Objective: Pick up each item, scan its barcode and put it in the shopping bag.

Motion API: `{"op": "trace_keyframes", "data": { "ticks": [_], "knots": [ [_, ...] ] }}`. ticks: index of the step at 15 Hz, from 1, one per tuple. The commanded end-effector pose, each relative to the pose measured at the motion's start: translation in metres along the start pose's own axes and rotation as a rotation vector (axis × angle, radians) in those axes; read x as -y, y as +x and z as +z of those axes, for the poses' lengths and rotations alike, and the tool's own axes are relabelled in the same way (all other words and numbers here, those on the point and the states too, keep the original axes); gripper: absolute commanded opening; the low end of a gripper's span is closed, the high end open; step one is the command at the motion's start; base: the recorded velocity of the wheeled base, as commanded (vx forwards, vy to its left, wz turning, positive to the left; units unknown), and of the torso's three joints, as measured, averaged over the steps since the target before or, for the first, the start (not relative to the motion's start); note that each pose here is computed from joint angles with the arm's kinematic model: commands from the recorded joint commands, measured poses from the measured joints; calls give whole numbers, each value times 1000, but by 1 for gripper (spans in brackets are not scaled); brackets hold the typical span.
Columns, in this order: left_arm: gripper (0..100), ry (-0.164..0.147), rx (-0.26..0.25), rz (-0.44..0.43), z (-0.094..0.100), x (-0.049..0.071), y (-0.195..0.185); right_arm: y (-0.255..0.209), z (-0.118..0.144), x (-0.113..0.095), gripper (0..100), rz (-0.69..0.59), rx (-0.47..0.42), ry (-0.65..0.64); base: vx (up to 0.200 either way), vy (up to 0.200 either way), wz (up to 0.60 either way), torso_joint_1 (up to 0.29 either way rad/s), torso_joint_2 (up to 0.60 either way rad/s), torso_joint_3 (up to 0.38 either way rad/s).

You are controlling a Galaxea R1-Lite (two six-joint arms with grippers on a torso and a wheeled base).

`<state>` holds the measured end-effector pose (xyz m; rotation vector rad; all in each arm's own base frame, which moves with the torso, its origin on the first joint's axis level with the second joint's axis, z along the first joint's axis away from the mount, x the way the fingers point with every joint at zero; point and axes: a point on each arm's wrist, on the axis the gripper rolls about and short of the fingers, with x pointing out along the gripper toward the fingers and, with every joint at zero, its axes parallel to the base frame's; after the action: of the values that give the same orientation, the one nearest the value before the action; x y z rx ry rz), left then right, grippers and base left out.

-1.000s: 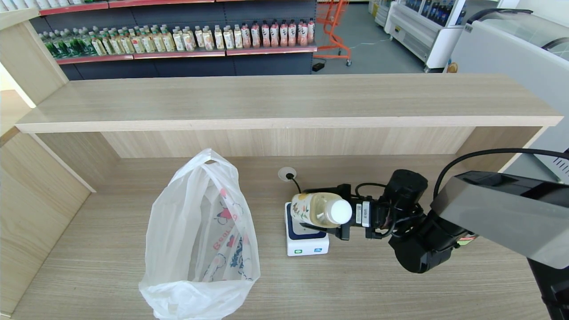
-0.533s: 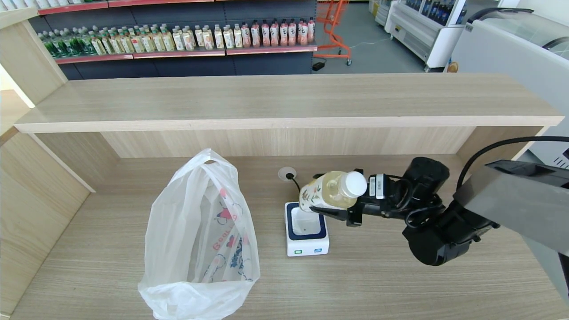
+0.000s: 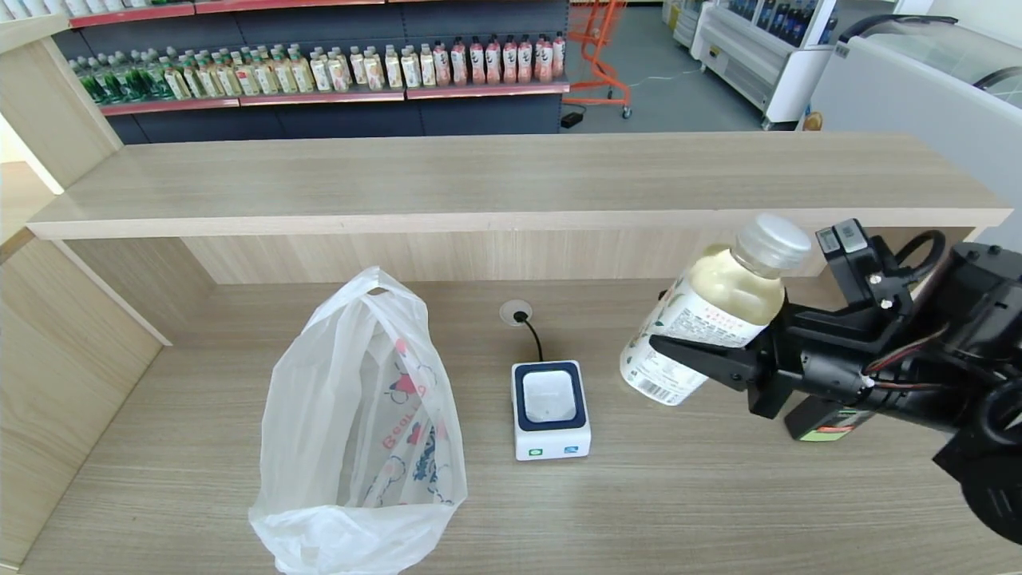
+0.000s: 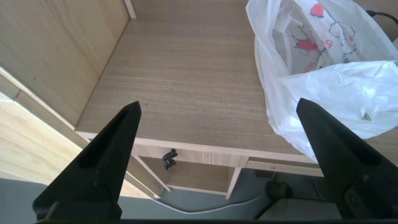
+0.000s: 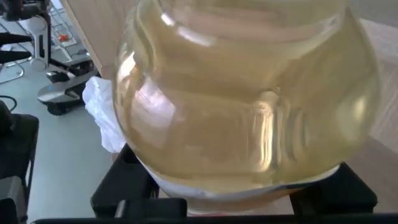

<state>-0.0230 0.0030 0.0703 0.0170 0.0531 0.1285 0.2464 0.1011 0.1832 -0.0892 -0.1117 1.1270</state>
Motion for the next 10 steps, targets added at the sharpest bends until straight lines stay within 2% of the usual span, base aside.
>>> {"op": "trace_keyframes", "data": {
  "ticks": [1, 3, 6, 10],
  "knots": [
    [100, 0, 0, 0, 0, 0, 0, -41, 48, -38, 0, -261, -37, 77, 0, 0, 0, 0, 0, 0],
    [100, 0, 0, 0, 0, 0, 0, -48, 59, -39, 0, -398, -45, 119, 0, 0, 0, 0, 0, 0],
    [100, 2, 0, 0, 0, 0, 0, -54, 64, -39, 0, -523, -32, 107, 0, 0, 0, 0, 0, 0],
    [100, 0, 0, 0, 0, 0, 0, -59, 59, -45, 0, -541, -38, 144, 0, 0, 0, 0, 0, 0]
  ]
}}
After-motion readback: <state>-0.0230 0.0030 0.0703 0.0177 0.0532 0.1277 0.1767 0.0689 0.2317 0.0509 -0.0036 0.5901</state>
